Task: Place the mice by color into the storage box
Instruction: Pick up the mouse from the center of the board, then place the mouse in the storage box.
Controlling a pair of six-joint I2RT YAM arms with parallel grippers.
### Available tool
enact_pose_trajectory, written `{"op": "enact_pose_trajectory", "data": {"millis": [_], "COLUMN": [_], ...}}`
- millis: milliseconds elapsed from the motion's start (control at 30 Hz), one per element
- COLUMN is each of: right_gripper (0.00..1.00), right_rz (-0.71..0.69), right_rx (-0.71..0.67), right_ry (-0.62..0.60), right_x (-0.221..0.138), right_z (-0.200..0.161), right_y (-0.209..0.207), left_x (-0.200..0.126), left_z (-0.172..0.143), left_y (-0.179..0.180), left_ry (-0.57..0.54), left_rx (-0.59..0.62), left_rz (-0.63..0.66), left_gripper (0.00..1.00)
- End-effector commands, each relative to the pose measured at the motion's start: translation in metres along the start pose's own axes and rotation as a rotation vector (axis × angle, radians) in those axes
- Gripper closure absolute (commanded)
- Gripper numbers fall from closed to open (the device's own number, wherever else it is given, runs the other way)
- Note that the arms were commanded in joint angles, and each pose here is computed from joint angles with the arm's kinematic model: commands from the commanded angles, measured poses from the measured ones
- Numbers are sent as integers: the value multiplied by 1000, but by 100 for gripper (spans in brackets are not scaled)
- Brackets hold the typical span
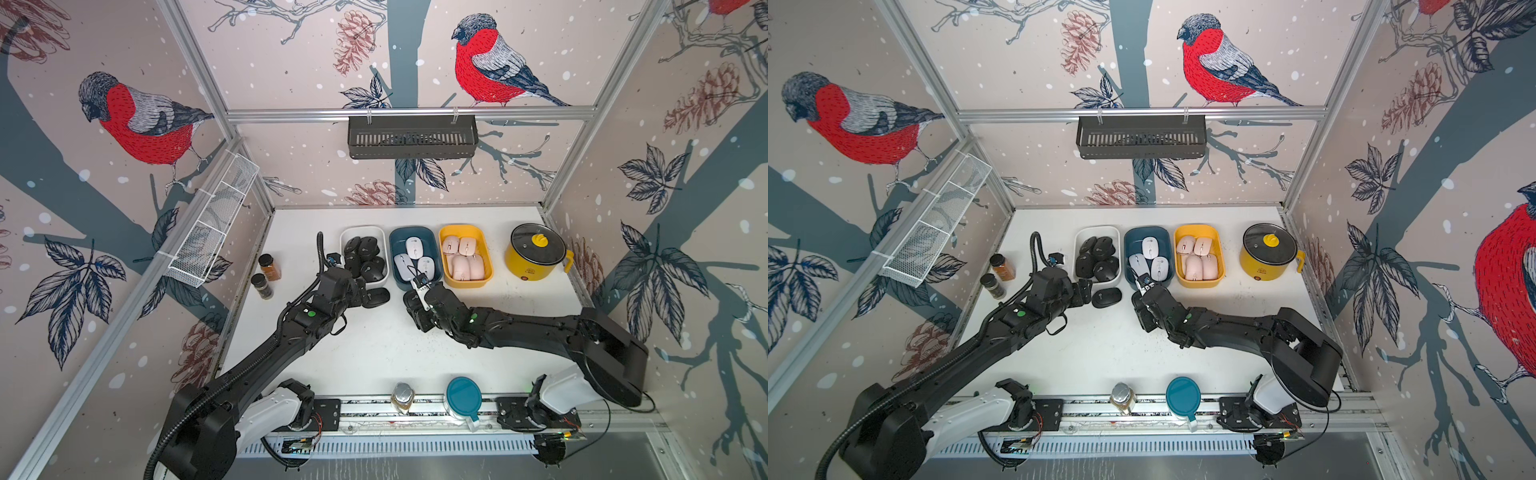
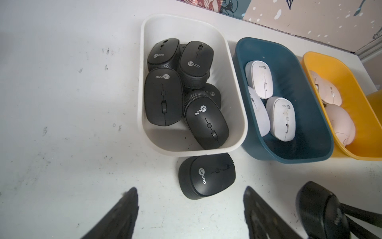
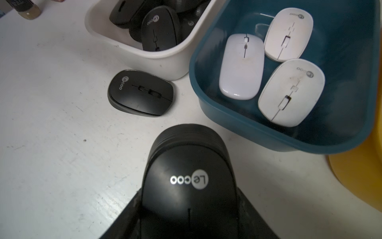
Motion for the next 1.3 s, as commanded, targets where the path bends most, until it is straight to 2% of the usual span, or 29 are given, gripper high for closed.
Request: {"op": "enact_pose_trajectory", "data": {"millis": [0, 167, 400, 833, 1267], "right_gripper": [46, 46, 46, 45, 45], "right_rz": [47, 82, 89, 60, 43], "right_rx": [27, 45, 42, 86, 81], "right_ry": [-26, -54, -75, -66, -62], "right_x": [-7, -10, -2, 39, 82], "right_z": [11, 36, 64, 97, 117], "right_y": [7, 14, 23, 30, 33], "left_x": [-4, -12, -27, -55, -58], "left_z": [4, 9, 19, 29, 27], "left_y": [4, 6, 8, 15, 16], "left_ry": [-6, -5, -79, -127, -150], "left_rx": [-14, -12, 39, 52, 62], "left_rz": [55, 86, 93, 130, 130], "left_gripper": [21, 21, 20, 19, 18]}}
Point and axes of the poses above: each gripper's point midway between its finger pads, its own x axis out along the fingers, its own y axis along the line the jaws close on, z = x × y, the point moved 10 cm from there along -x, back along the fingers, and after that the axes turned 10 degrees about x, right-handed, at the moved point
